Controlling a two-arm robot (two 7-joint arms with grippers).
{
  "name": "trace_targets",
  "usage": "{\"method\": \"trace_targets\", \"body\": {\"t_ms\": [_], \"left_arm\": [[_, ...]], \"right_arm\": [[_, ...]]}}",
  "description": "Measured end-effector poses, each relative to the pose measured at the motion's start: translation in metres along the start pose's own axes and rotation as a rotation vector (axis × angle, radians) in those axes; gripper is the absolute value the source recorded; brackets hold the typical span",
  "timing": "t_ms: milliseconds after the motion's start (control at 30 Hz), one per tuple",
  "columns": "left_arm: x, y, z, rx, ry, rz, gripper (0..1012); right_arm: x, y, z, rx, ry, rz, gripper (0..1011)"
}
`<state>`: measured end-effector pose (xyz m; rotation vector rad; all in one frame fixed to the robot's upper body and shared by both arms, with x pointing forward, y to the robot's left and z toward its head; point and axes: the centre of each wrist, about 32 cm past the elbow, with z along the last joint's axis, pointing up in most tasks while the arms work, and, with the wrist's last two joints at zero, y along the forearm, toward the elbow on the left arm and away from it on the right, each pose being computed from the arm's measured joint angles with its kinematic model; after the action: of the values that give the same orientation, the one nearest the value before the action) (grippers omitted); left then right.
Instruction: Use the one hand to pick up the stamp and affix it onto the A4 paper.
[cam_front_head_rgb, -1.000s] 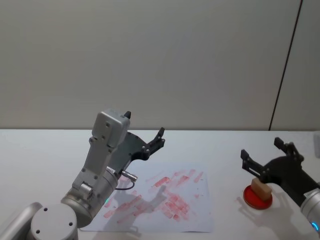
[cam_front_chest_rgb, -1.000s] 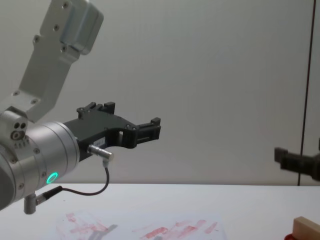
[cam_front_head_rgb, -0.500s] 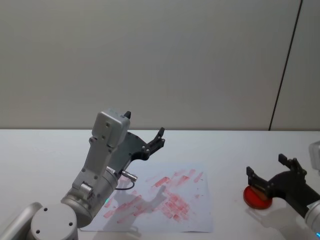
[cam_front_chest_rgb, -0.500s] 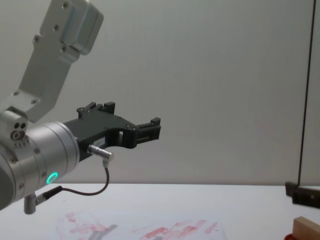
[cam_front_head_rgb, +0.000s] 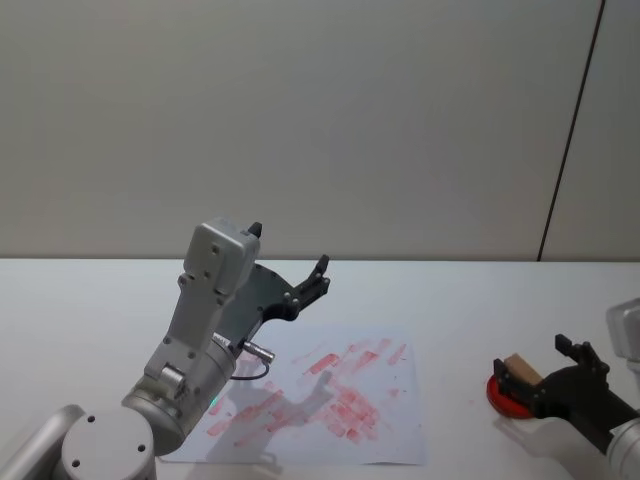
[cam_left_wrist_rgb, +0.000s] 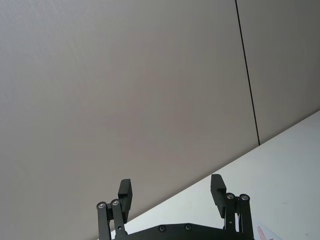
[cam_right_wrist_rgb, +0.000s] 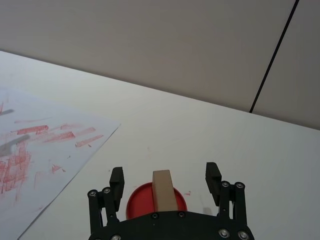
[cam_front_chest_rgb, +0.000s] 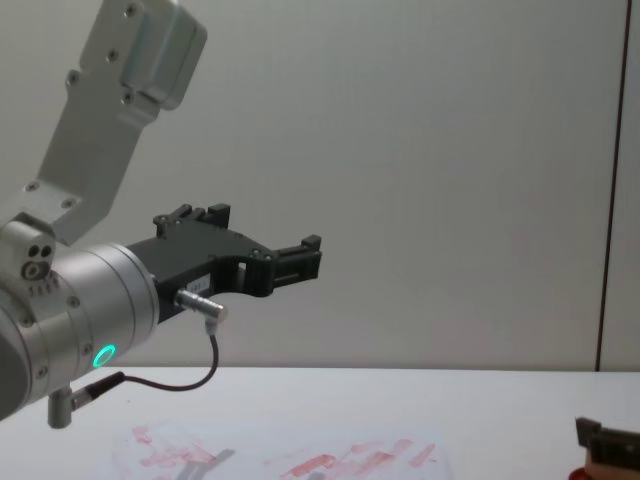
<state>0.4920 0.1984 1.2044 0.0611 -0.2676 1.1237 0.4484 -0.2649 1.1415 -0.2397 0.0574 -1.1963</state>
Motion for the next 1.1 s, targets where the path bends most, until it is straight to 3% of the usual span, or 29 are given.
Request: {"method": "trace_targets", "body": {"t_ms": [467, 733, 1100], "left_arm": [[0.0000, 0.0000, 0.0000, 0.000, 0.000, 0.000, 1002], [0.0000, 0.0000, 0.0000, 0.000, 0.000, 0.000, 1002], [0.0000, 0.0000, 0.0000, 0.000, 0.000, 0.000, 1003]], "right_arm": [[0.002, 0.005, -0.009, -0.031, 0.017, 0.010, 994], [0.004, 0.009, -0.013, -0.047, 0.032, 0.012, 807], [0.008, 0.015, -0.017, -0.062, 0.044, 0.019, 449]]}}
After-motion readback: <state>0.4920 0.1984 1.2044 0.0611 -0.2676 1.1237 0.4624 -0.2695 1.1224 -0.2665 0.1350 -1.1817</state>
